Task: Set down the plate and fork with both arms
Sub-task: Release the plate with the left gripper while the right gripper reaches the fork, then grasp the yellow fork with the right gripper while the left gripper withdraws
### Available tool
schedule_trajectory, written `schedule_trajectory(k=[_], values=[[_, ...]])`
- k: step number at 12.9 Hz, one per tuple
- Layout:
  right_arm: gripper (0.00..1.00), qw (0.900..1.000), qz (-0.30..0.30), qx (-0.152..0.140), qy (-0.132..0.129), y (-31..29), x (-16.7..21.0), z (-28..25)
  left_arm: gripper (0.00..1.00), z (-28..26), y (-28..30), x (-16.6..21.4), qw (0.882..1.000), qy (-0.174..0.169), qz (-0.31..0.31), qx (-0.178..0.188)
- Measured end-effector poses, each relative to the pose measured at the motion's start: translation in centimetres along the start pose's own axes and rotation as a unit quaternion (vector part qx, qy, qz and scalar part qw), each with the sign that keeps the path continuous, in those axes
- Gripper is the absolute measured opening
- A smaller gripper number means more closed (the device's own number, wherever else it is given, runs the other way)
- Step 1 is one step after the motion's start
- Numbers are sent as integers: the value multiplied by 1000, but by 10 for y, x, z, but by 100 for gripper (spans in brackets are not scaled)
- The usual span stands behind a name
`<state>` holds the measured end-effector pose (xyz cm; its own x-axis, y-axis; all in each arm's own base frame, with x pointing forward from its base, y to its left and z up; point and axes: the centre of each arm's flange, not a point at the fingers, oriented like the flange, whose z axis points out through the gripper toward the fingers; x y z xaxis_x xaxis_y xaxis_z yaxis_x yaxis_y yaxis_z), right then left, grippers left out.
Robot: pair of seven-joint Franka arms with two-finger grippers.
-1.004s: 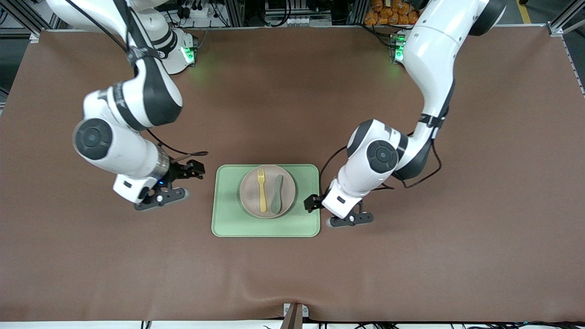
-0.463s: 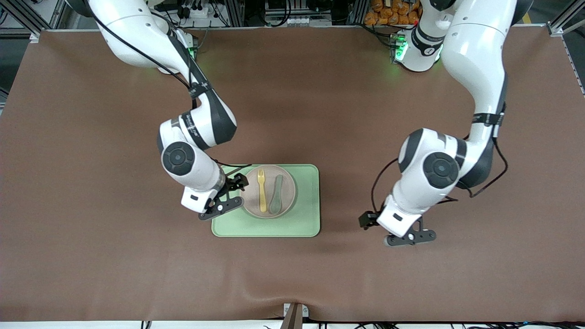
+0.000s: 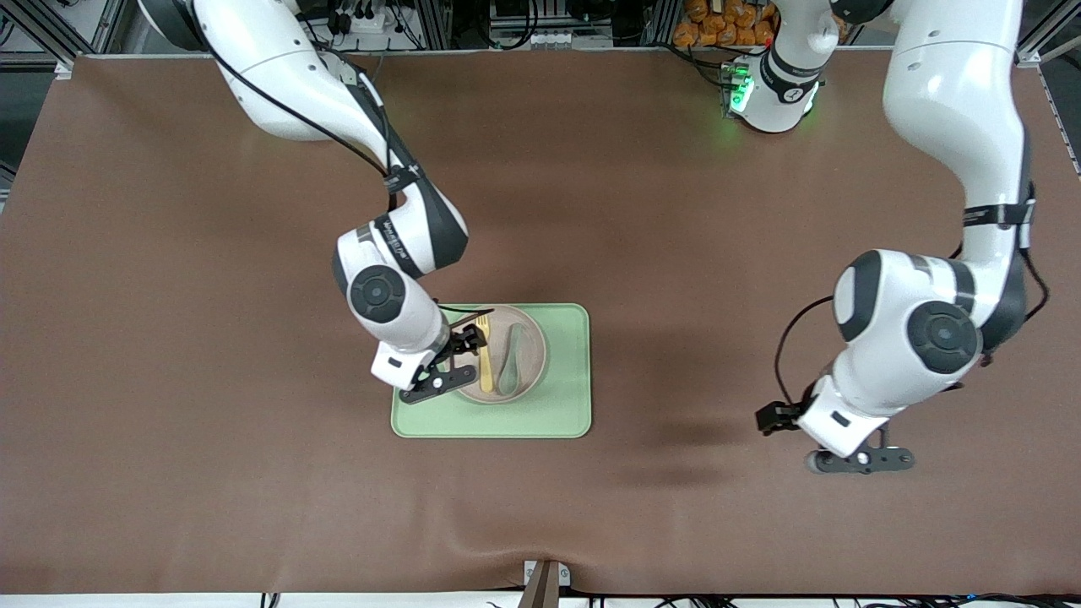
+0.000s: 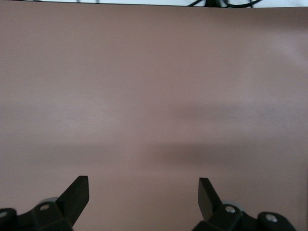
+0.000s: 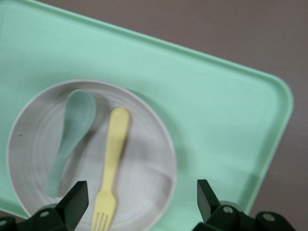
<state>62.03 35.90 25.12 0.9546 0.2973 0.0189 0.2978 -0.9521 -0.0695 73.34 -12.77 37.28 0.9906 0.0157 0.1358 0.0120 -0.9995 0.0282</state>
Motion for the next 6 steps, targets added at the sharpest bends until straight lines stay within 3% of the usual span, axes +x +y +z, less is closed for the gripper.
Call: schedule_trajectory(k=[3, 6], values=[[100, 1000, 20, -5, -9, -17, -6, 23, 100, -39, -25, -7, 999, -31, 1, -7], [97, 1000, 22, -8, -12, -20, -9, 30, 100, -100, -12, -28, 998, -60, 11, -4]])
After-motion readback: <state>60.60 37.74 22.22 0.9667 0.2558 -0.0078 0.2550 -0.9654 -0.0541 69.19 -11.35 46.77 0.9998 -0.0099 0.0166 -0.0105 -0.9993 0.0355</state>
